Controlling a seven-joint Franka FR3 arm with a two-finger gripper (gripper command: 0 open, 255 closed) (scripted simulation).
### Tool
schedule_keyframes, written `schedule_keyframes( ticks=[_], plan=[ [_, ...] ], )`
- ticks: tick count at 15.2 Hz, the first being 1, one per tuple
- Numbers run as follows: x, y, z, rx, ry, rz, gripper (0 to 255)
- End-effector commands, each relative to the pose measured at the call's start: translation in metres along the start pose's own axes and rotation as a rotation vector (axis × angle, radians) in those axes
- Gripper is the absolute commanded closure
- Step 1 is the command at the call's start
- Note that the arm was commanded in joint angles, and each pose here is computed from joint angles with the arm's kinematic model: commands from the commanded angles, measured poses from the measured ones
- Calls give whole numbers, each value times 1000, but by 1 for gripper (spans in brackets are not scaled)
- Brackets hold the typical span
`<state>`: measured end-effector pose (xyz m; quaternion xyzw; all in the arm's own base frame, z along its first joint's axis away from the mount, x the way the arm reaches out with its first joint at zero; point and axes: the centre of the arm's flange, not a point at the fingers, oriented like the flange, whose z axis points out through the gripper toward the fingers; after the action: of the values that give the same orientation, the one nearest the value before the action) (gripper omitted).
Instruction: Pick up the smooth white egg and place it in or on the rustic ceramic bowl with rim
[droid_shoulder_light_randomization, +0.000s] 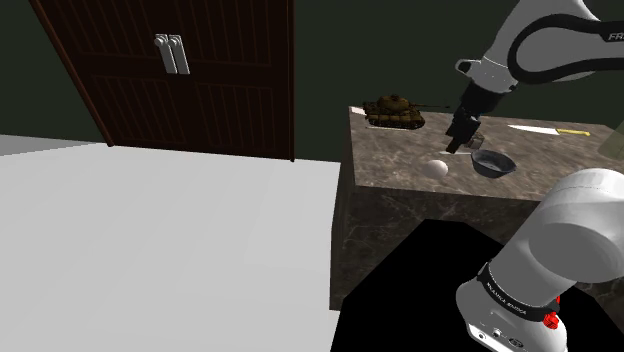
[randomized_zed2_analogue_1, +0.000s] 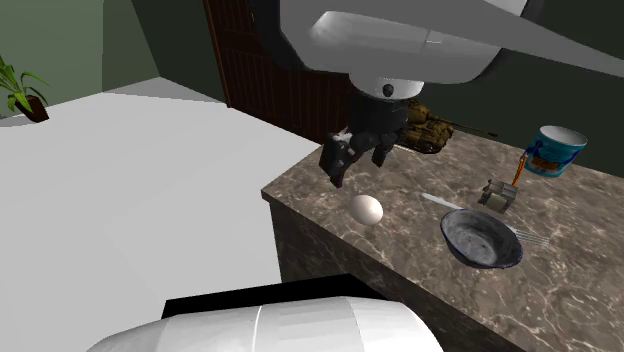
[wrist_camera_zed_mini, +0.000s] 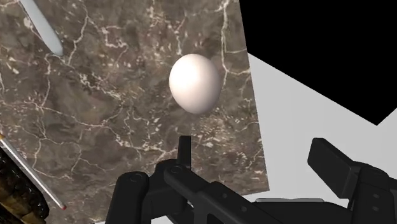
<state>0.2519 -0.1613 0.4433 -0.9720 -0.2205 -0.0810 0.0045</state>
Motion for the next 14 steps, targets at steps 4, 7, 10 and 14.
schedule_keyframes(
  ticks=[4, 7, 10, 14],
  plan=[
    [-27, 34, 57, 34, 49, -72, 0],
    [-35, 47, 83, 48, 66, -98, 0],
    [-34, 47, 99, 48, 66, -98, 0],
    [-33, 46, 118, 48, 66, -98, 0]
  ],
)
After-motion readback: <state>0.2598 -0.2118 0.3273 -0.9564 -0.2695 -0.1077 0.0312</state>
